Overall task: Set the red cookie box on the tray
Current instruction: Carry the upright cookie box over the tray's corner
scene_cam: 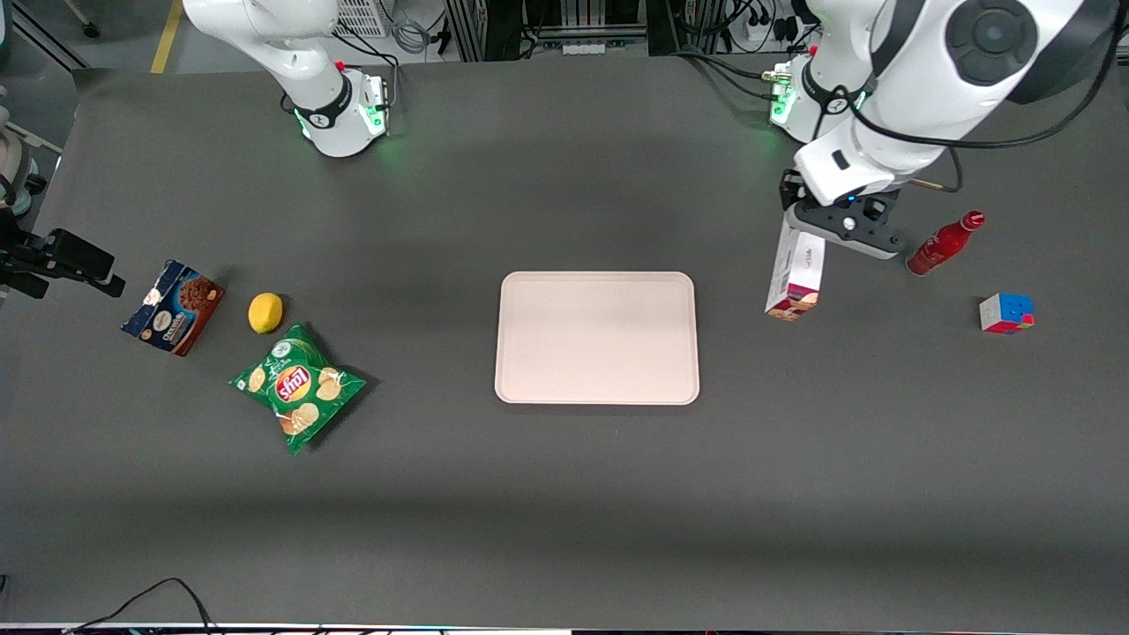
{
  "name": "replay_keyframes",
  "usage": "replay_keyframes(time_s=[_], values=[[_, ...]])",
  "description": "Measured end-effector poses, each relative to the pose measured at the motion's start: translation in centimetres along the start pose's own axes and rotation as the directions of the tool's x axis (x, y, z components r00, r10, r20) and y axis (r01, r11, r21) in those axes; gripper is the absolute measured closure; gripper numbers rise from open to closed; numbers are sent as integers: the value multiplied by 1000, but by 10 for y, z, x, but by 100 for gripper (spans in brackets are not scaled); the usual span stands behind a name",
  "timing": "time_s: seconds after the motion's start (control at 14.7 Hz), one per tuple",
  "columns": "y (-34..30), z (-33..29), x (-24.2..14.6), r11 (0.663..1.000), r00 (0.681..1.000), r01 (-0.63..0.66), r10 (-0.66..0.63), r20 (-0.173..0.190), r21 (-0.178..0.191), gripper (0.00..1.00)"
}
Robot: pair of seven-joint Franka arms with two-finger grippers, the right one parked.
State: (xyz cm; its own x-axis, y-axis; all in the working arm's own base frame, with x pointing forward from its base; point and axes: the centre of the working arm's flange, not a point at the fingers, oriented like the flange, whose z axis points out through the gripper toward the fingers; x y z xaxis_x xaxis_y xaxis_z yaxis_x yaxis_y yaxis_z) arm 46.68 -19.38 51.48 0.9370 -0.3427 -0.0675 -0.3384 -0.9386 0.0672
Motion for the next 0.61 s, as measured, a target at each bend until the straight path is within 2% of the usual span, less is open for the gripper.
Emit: replay_keyframes(time_s=[0.27, 0.41, 0.61], values=[[76, 18, 11, 966, 965, 258, -258, -48, -11, 68], [106, 33, 15, 954, 953, 299, -300, -51, -26, 68], [121, 59, 31, 956, 955, 286, -289, -61, -60, 68]])
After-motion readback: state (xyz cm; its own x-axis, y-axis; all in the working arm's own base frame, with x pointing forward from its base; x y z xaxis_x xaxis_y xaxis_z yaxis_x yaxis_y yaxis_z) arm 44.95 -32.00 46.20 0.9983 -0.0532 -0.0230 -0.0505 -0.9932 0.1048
